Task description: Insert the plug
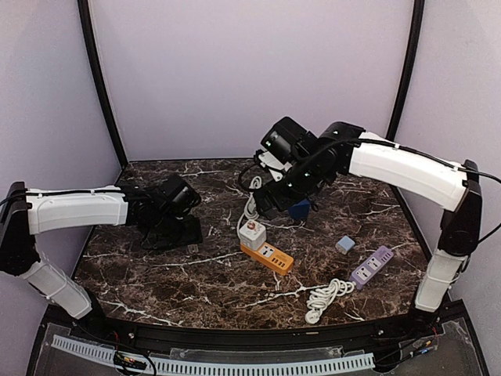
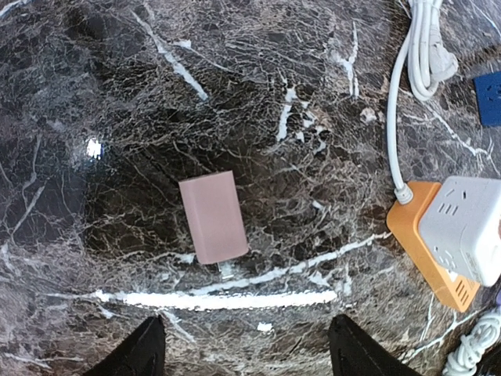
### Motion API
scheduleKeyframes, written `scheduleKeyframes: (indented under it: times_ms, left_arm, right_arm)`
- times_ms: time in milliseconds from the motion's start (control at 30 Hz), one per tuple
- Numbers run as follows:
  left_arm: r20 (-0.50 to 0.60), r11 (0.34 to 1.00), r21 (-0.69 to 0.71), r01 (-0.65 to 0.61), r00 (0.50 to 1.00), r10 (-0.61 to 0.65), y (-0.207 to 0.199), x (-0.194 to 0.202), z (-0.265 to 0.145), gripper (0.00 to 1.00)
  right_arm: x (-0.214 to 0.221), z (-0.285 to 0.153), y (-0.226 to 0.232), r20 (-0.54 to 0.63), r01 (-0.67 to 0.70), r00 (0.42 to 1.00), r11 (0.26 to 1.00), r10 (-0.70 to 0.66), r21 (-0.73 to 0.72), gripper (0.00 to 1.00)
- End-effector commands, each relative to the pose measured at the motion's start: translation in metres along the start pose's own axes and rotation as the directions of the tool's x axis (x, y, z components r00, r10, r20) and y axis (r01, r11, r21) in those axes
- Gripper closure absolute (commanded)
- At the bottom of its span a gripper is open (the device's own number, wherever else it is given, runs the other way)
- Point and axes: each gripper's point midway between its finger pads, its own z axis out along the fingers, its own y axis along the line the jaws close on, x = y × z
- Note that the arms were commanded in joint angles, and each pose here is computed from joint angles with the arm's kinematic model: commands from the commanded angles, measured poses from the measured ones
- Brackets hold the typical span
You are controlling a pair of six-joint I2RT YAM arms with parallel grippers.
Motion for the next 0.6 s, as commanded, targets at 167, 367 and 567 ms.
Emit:
scheduleKeyframes:
  times_ms: [167, 367, 567]
  left_arm:
    - [0.068, 0.984, -0.139, 0.113, 0.992, -0.104, 0.010, -0.008, 0.016, 0.35]
    - [0.084, 0.975, -0.193, 0.113, 0.992, -0.098, 0.013, -0.012, 0.029, 0.39]
    - [0.115, 0.965, -0.228, 0.131, 0.988, -0.107, 0.014, -0.010, 0.040, 0.41]
  right_arm:
    - [0.015, -0.021, -0.012, 0.019, 0.001, 1.000, 1.000, -0.001, -0.007, 0.01]
    - [0.018, -0.025, -0.015, 0.019, 0.010, 1.000, 1.000, -0.010, -0.009, 0.01]
    - [0.019, -0.023, -0.015, 0.007, 0.035, 0.999, 0.999, -0.035, -0.014, 0.01]
